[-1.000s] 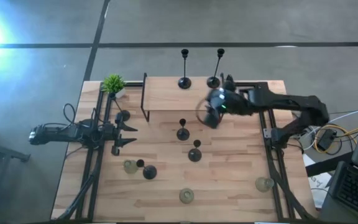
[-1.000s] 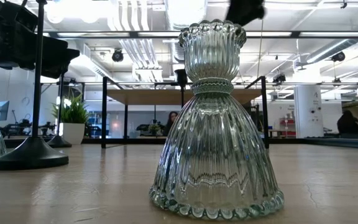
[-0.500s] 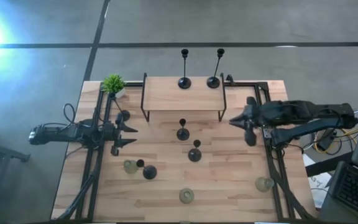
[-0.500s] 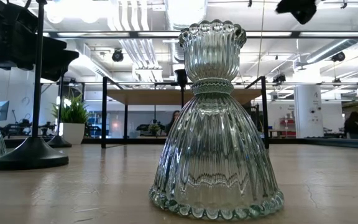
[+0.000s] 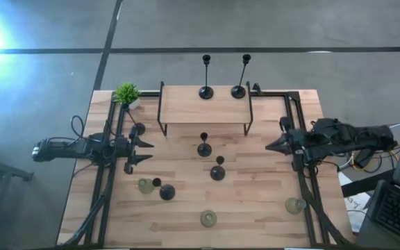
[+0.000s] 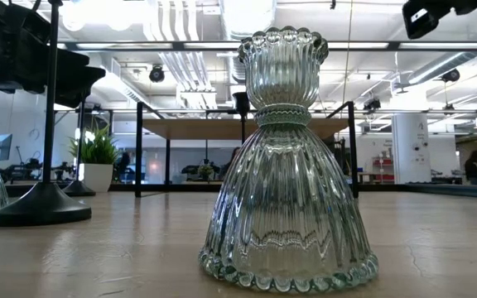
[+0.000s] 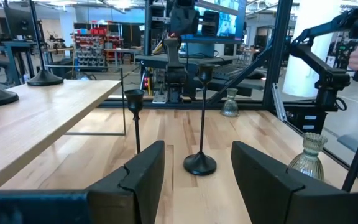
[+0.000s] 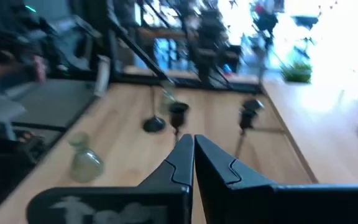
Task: Pick & Place candle stick holders
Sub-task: Put the black candle holder on the shelf
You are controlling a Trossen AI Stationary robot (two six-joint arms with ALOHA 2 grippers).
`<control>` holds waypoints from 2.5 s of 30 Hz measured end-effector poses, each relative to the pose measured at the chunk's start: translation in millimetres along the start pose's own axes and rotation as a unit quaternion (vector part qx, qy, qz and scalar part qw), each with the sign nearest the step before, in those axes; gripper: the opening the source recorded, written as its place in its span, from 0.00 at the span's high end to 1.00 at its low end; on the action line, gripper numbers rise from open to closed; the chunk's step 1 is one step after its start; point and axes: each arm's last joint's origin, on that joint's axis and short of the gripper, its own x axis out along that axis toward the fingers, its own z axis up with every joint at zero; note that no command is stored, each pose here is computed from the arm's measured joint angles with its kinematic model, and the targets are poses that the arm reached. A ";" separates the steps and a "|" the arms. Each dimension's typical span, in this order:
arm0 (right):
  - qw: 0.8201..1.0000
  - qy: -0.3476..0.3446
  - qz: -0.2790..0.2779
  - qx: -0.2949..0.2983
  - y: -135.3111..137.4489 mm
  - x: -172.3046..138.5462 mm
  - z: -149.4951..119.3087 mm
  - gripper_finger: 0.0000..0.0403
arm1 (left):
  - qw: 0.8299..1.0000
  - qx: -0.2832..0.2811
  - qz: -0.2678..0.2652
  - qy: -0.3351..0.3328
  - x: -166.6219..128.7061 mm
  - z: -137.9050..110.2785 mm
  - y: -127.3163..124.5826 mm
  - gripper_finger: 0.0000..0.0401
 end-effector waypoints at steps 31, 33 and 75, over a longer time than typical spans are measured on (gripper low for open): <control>0.982 -0.161 -0.070 0.065 -4.5 -2.6 -70.2 0.98 | 0.981 -0.071 0.149 -0.098 -2.2 15.8 8.6 0.52; 0.982 -0.154 -0.083 0.066 -5.3 -0.6 -73.4 0.98 | 0.978 -0.068 0.172 -0.099 -2.7 15.9 9.8 0.53; 0.983 -0.141 -0.078 0.092 -5.4 3.9 -82.5 0.98 | 0.931 -0.211 0.291 0.070 -36.6 68.8 12.6 0.65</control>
